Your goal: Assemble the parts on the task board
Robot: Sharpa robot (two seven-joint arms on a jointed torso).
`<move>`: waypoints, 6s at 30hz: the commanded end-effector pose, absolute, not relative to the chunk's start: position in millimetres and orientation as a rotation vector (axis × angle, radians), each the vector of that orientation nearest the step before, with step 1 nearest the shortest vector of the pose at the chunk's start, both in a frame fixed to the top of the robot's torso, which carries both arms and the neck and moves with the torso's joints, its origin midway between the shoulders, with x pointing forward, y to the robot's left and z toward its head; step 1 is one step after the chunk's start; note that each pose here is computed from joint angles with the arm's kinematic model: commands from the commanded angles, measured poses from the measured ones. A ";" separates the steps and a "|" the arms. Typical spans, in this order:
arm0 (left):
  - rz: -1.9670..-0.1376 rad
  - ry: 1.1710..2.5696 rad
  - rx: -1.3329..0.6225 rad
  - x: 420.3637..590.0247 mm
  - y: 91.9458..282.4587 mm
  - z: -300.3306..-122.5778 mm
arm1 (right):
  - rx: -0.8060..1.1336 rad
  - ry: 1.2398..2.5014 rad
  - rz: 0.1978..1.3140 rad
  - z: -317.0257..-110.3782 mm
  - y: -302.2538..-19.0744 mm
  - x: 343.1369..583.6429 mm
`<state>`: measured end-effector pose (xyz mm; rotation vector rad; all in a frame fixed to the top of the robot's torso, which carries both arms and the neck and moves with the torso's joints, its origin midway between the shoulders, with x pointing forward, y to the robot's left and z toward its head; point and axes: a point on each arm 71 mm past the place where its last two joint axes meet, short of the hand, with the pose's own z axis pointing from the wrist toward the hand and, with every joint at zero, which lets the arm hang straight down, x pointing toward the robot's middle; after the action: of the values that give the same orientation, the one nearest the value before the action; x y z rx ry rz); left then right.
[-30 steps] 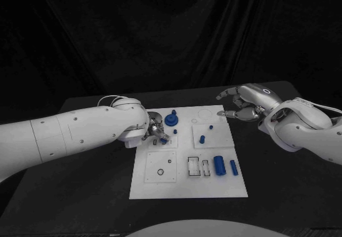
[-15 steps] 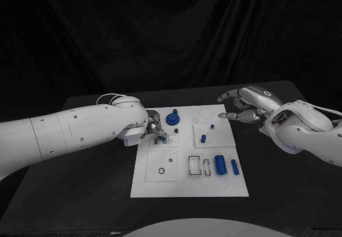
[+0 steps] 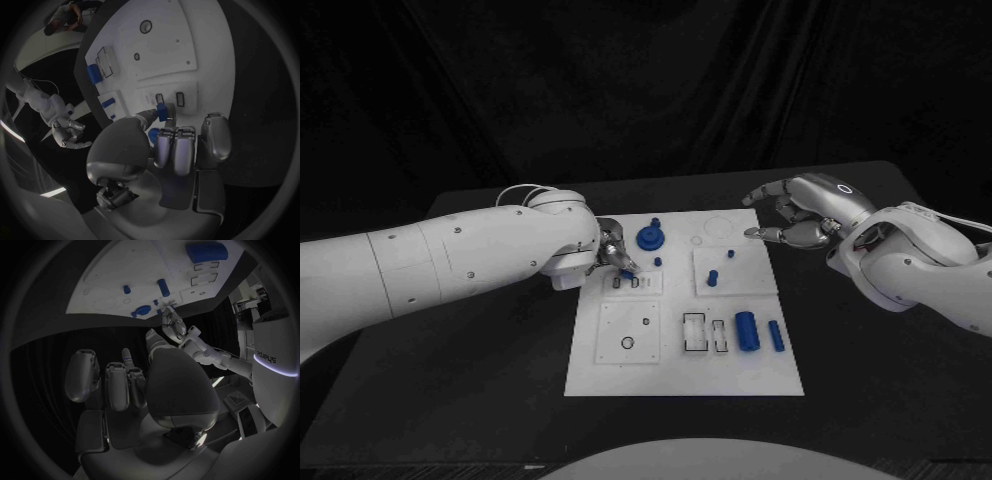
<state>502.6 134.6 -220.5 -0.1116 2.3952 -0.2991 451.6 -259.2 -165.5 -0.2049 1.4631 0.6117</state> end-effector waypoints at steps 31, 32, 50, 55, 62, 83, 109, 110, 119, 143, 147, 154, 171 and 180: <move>-0.311 2.425 -0.093 497.6 132.9 -228.7 | -0.202 1.487 0.604 -170.7 -260.5 451.5; -0.311 2.426 -0.093 497.4 132.9 -229.1 | -0.202 1.487 0.603 -170.7 -260.6 451.5; -0.319 2.435 -0.087 495.7 131.3 -232.4 | -0.202 1.491 0.602 -171.1 -260.9 451.6; -0.317 2.436 -0.088 496.0 131.7 -232.9 | -0.202 1.493 0.601 -171.3 -260.9 451.7; -0.313 2.442 -0.085 495.8 132.0 -234.0 | -0.202 1.496 0.599 -171.7 -261.2 451.9; -0.318 2.455 -0.071 493.5 132.6 -235.0 | -0.201 1.505 0.596 -173.9 -261.9 452.2; -0.329 2.465 -0.054 492.4 130.5 -235.6 | -0.196 1.516 0.586 -175.2 -263.2 452.9; -0.331 2.465 -0.053 492.3 130.3 -235.5 | -0.196 1.516 0.585 -175.2 -263.3 453.0; -0.335 2.466 -0.050 492.2 130.7 -235.6 | -0.194 1.524 0.581 -175.8 -263.6 453.1; -0.296 2.489 -0.045 491.0 134.4 -236.8 | -0.166 1.554 0.581 -180.4 -265.8 453.6; -0.291 2.495 -0.040 490.5 134.2 -237.0 | -0.165 1.557 0.580 -180.8 -265.9 453.5; -0.281 2.503 -0.035 489.9 134.9 -237.4 | -0.165 1.563 0.577 -181.4 -265.9 453.7; -0.284 2.489 -0.050 492.8 135.1 -237.1 | -0.166 1.570 0.575 -182.1 -265.9 453.9; -0.293 2.460 -0.082 497.3 136.7 -236.2 | -0.165 1.574 0.573 -182.3 -266.2 453.6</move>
<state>498.3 135.2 -230.8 -0.0699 2.4557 -0.2995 453.7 -265.3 -180.7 -0.1763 1.5606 0.5874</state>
